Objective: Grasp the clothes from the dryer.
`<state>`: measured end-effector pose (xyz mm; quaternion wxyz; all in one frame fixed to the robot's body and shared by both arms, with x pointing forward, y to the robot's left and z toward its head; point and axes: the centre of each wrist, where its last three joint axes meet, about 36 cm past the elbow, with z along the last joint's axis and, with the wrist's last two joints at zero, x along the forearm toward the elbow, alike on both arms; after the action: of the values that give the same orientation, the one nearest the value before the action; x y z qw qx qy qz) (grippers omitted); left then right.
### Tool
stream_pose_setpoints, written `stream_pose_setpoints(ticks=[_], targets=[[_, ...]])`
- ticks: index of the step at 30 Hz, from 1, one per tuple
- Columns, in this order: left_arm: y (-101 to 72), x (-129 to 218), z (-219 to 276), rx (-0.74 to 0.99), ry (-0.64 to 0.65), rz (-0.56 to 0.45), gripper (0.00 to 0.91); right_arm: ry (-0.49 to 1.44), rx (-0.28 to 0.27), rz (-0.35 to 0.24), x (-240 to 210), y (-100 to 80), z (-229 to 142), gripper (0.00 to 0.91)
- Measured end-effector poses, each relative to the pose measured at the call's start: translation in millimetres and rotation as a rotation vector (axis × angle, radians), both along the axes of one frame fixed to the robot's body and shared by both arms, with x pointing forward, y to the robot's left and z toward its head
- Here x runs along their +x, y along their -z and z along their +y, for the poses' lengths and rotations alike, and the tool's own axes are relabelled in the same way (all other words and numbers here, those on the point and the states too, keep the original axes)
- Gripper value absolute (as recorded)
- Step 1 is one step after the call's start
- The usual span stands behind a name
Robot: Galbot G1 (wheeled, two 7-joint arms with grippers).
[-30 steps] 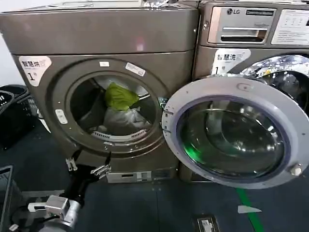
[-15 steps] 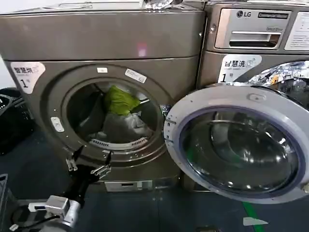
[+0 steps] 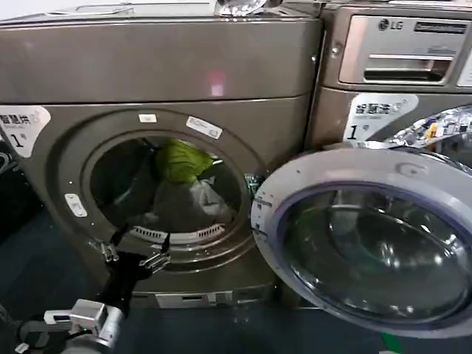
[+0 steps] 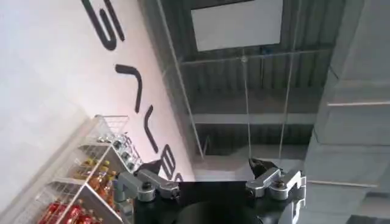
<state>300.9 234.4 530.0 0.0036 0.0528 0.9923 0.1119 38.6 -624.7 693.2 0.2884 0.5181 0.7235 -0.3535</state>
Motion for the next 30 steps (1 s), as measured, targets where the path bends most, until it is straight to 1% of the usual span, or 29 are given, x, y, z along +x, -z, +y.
stream_pose_setpoints(ticks=[30], targets=[[-0.3,4.7,-0.8,-0.005,0.008,-0.006,0.907,0.006,-0.006,-0.003,-1.2,-2.1,5.5,0.907]])
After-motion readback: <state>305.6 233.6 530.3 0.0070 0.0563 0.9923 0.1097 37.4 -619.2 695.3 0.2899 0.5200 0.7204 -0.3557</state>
